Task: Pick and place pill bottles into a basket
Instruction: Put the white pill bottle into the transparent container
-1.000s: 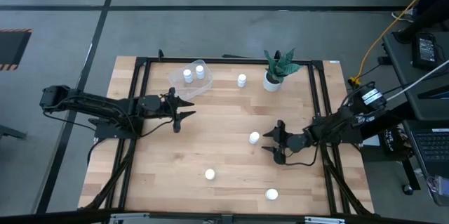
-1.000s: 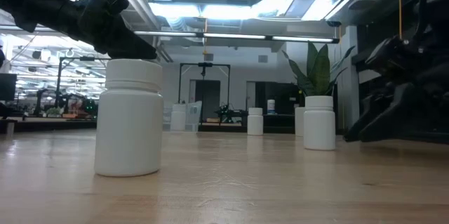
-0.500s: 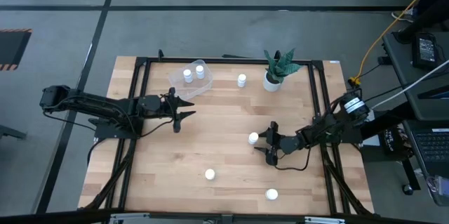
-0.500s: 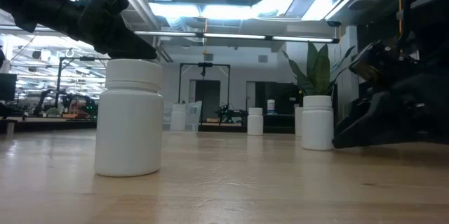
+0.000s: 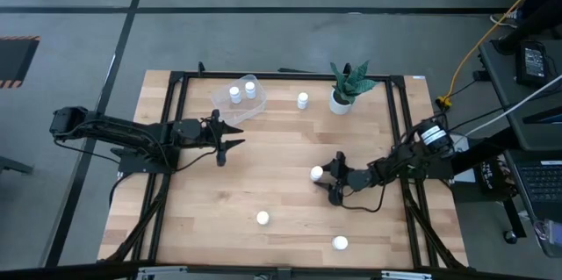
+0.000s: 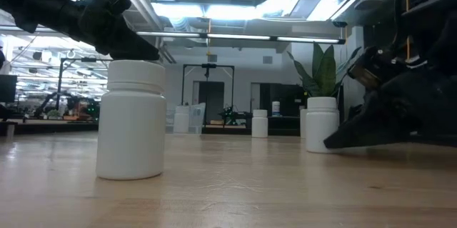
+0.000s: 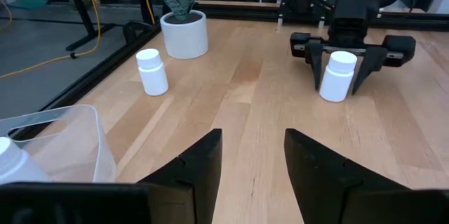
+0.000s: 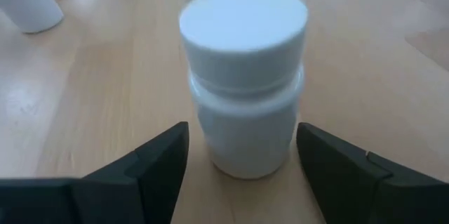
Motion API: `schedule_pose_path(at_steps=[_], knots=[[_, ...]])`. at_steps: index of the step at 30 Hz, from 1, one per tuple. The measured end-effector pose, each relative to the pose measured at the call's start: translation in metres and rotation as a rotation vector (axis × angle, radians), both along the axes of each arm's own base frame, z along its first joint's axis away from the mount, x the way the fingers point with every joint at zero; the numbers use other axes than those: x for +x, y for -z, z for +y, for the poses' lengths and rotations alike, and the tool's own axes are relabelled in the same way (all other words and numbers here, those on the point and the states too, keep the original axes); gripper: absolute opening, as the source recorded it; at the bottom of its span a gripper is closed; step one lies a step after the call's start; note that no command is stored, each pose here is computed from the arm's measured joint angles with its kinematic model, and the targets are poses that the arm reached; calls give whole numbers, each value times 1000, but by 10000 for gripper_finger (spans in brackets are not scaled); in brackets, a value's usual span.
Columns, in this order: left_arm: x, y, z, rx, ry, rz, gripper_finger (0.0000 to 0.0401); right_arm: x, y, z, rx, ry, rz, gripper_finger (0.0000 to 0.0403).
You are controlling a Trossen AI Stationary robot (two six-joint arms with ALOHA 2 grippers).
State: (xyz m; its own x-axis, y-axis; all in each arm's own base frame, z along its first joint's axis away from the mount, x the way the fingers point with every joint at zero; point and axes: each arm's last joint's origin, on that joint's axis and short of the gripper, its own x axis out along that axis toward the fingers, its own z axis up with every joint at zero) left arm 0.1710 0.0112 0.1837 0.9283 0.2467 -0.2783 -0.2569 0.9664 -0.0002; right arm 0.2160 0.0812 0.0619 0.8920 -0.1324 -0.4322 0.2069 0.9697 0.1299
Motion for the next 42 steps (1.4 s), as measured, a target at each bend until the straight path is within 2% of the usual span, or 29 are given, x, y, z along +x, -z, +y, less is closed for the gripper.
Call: schedule_pose_path(at_steps=[8,24,35,42], knots=[[0,0,0,0,0,1,149,16,5,3,-46,-2,-1,267],[-1,2,0,-1,0,22,148,7,4,-1,-10,1,-28,264],[-1,2,0,-1,0,22,149,9,3,-4,-5,14,-39,224],[-1,2,0,0,0,21,147,10,2,-4,-16,4,-43,170]])
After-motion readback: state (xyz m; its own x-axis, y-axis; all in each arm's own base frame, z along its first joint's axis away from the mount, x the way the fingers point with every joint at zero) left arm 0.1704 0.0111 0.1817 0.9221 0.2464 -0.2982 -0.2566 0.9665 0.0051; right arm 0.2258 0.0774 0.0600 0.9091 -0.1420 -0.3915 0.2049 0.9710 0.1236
